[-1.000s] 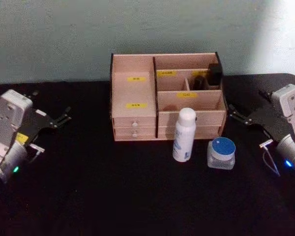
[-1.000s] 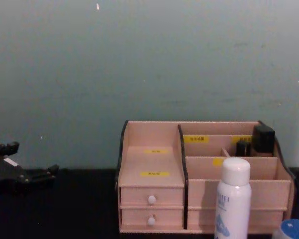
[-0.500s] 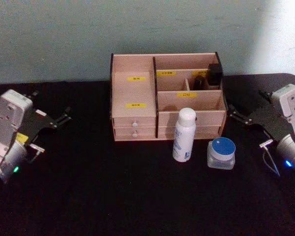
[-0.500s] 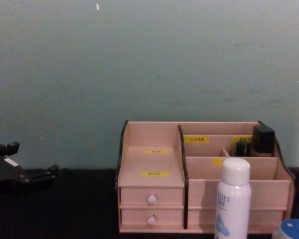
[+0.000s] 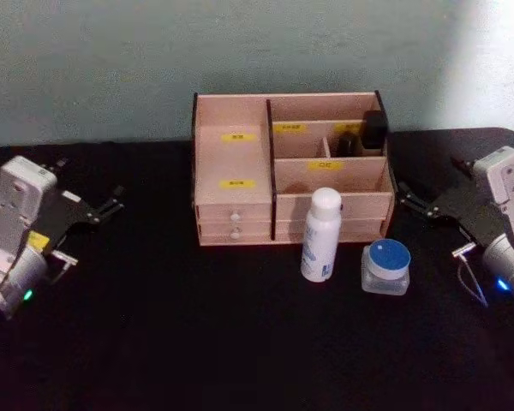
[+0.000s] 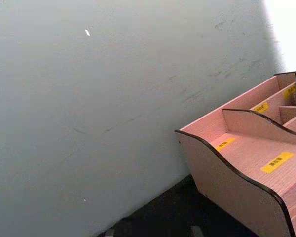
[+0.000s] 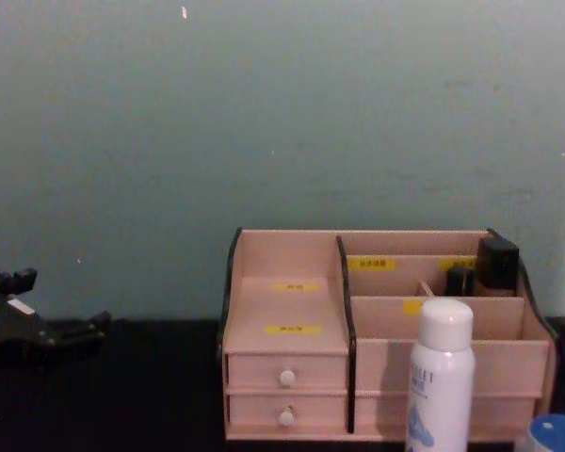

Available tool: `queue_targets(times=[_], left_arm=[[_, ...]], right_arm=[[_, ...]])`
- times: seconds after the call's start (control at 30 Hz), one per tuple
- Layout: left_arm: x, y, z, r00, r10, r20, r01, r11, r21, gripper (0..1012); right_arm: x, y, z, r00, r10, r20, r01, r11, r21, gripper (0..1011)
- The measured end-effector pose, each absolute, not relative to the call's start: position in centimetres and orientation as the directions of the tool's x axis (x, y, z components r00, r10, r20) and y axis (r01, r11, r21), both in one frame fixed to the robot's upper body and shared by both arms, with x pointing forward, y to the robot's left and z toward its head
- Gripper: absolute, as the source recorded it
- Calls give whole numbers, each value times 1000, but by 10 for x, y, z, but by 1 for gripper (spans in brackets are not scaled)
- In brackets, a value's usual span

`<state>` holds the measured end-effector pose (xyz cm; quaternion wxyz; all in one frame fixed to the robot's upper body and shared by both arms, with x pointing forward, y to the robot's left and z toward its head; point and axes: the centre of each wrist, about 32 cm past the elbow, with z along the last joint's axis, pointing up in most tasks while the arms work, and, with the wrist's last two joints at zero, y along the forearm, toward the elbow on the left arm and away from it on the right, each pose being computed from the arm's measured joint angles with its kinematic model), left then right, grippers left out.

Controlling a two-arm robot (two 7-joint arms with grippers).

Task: Pick up the facial cleanser and watermelon frost from the table and place them into the tiered storage box.

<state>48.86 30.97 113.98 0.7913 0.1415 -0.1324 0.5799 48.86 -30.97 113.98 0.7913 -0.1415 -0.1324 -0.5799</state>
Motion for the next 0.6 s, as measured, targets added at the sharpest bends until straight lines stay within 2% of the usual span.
queue_targets(times=[0.33, 0.6], left_arm=[[489, 310, 1140, 292, 880, 374, -955, 287, 70, 1001], [489, 310, 1140, 292, 880, 374, -955, 287, 70, 1001]], right_arm=[[480, -317, 1149, 274, -889, 368, 960, 278, -42, 1000], [458, -320, 1164, 351, -872, 341, 932, 360, -38, 1000]])
